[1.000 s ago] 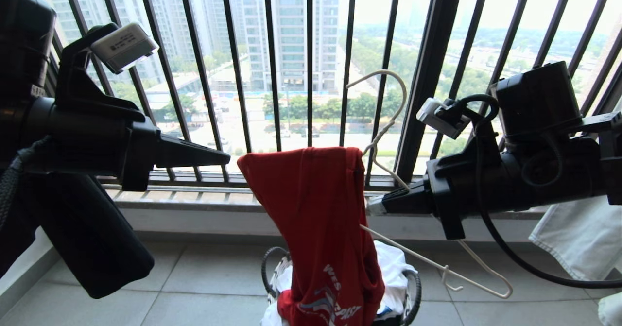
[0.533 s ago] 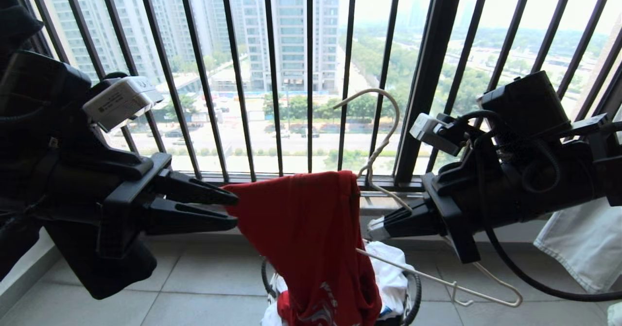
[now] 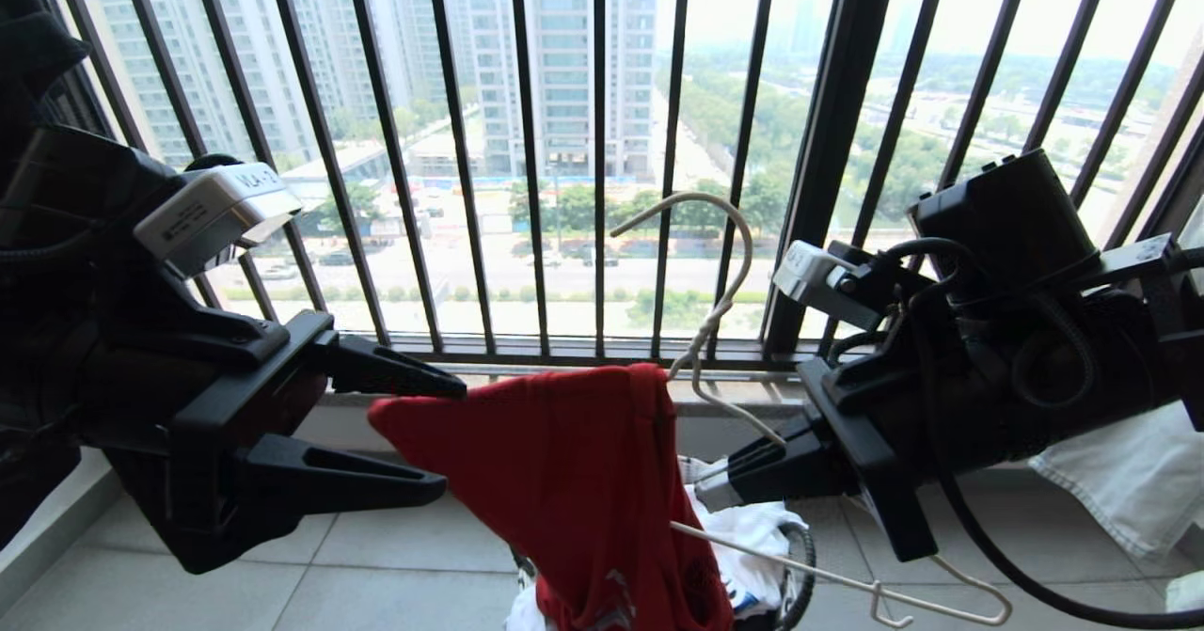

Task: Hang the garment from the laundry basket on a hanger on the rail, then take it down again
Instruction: Hang the clothes on the clothes rack

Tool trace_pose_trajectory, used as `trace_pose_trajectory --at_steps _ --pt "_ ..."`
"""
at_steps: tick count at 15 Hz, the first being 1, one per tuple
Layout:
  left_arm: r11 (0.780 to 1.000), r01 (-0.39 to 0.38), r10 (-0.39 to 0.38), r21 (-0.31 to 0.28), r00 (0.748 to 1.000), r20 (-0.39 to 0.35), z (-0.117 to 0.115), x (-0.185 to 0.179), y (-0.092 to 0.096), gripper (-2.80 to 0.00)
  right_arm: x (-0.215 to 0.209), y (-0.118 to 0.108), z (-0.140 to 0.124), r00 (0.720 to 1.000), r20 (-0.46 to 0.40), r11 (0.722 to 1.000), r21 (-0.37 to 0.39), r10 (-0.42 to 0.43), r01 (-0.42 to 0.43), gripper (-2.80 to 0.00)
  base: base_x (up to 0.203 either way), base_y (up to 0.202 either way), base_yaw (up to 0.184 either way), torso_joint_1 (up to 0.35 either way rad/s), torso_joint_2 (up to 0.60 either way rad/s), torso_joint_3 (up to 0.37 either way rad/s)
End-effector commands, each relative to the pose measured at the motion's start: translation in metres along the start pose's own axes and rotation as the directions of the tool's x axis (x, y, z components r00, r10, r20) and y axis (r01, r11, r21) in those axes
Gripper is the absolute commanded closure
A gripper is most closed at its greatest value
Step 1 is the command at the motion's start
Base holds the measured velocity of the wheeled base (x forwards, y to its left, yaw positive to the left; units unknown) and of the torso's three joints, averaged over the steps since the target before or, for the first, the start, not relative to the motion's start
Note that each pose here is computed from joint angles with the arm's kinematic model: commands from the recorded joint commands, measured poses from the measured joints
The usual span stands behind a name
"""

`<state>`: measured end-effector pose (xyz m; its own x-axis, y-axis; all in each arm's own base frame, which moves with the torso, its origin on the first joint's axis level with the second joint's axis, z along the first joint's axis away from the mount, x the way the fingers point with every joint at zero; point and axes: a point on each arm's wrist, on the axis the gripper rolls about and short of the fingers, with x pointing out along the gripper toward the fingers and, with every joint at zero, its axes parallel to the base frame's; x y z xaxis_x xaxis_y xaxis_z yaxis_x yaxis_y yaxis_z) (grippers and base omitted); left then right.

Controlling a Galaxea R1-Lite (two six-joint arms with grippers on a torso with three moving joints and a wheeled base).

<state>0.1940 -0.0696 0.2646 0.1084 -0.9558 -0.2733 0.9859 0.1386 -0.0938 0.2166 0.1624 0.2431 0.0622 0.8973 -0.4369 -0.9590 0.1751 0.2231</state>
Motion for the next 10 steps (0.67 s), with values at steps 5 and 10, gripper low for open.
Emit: trace_pose_trajectory --at_steps 5,10 --pt "1.0 -0.001 0.001 -0.012 1.0 0.013 0.008 -0.002 0.0 -2.8 0.01 0.01 -0.001 0.997 -0.026 0.998 0.0 0.067 -0.067 0.0 0.0 0.0 0.0 0.0 0.0 0.0" --pt "0.997 0.026 -0.027 -0.071 1.0 -0.012 0.0 0.013 0.023 -2.8 0.012 0.009 -0.002 0.993 -0.018 0.994 0.004 0.113 -0.113 0.0 0.0 0.0 0.0 0.0 0.0 0.0"
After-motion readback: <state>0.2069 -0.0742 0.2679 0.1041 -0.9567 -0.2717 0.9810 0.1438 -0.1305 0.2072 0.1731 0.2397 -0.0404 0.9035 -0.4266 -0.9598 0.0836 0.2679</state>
